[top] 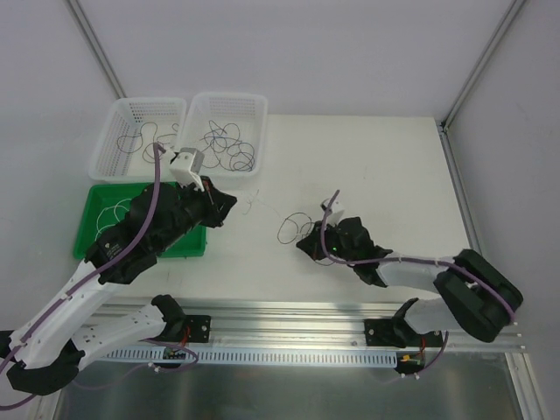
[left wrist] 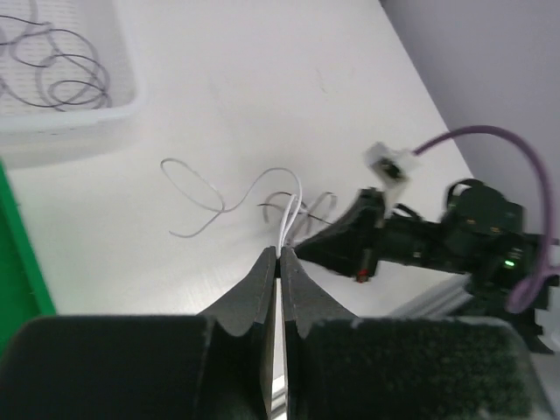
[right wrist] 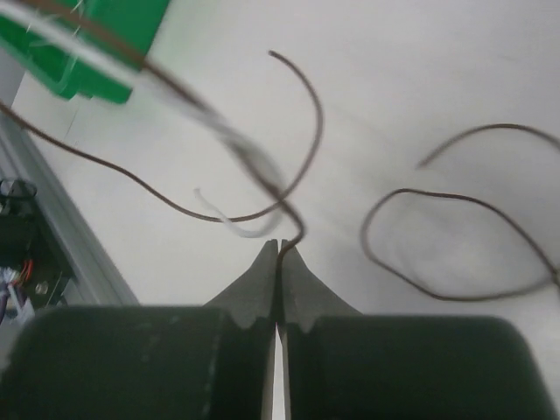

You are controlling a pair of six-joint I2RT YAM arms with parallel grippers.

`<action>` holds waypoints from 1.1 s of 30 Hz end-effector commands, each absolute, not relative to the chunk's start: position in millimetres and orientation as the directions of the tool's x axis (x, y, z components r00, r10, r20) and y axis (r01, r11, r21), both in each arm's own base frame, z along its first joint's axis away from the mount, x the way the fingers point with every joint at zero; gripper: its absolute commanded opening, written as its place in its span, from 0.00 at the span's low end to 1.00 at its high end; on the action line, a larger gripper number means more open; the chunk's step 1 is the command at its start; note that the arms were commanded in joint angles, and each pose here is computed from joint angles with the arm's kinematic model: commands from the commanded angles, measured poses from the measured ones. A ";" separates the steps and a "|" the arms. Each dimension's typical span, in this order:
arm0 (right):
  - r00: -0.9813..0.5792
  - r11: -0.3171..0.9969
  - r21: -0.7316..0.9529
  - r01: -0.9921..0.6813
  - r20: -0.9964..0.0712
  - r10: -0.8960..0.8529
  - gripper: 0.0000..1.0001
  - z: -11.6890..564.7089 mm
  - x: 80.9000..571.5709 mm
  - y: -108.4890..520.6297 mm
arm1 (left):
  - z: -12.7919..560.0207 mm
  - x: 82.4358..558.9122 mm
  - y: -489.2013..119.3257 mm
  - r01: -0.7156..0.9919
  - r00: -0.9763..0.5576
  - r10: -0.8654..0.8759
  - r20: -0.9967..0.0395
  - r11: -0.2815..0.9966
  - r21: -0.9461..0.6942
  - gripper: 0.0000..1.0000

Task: Untangle the cables

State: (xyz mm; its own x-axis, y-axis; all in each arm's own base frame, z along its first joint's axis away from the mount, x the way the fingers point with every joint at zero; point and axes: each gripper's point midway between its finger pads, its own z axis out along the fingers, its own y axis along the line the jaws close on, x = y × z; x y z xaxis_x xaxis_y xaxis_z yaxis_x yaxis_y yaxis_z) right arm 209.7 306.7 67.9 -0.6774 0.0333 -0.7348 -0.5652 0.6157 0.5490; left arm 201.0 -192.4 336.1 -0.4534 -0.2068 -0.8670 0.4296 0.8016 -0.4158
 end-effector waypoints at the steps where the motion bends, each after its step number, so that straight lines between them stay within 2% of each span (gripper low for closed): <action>1: -0.668 0.724 0.523 -0.451 -0.735 0.115 0.01 70.2 224.2 252.9 | 339.0 222.9 -150.9 0.288 -0.333 -0.216 -0.918 0.904 -0.317 0.00; 3: -0.700 0.823 0.470 -0.320 -0.703 0.129 0.01 53.0 229.6 210.0 | 334.0 228.6 -138.1 0.235 -0.317 -0.196 -0.928 0.932 -0.277 0.00; 5: -0.660 0.873 0.424 -0.241 -0.731 0.174 0.01 69.6 240.1 176.8 | 324.3 235.7 -125.3 0.175 -0.321 -0.170 -0.932 0.956 -0.234 0.00; 6: -0.680 0.926 0.351 -0.139 -0.714 0.169 0.01 59.7 235.0 147.5 | 316.7 239.0 -123.8 0.160 -0.335 -0.156 -0.929 0.963 -0.219 0.00; 10: -0.595 0.944 0.315 0.096 -0.742 0.308 0.01 97.8 239.2 74.3 | 296.8 249.1 -111.3 0.096 -0.382 -0.160 -0.910 0.973 -0.211 0.00; 13: -0.510 0.925 0.328 0.192 -0.772 0.380 0.01 133.0 231.8 36.4 | 290.3 253.9 -100.2 0.046 -0.398 -0.198 -0.896 0.971 -0.235 0.00; 21: -0.411 0.879 0.386 0.282 -0.779 0.474 0.01 193.2 225.1 3.5 | 293.4 260.1 -65.1 -0.087 -0.380 -0.251 -0.890 0.968 -0.236 0.00; 25: -0.357 0.838 0.392 0.380 -0.773 0.524 0.01 211.2 234.1 -22.2 | 297.0 256.9 -35.8 -0.186 -0.368 -0.222 -0.903 0.969 -0.162 0.00; 29: -0.347 0.787 0.494 0.370 -0.712 0.610 0.01 223.6 245.1 -29.1 | 333.3 242.6 19.2 -0.385 -0.239 -0.198 -0.951 0.918 -0.095 0.00; 33: -0.374 0.780 0.592 0.204 -0.689 0.621 0.01 238.0 258.3 -4.8 | 363.1 233.8 42.0 -0.464 -0.165 -0.172 -0.971 0.882 -0.077 0.00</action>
State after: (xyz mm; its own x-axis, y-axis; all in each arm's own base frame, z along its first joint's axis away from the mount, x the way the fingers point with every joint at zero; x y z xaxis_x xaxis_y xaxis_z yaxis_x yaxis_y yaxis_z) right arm 248.3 -35.4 211.6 -0.3465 0.6217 -0.7025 0.3947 0.7760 0.4920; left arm 248.4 10.6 324.3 -0.2678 -0.2169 -0.9387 -0.3568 0.9274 -0.1125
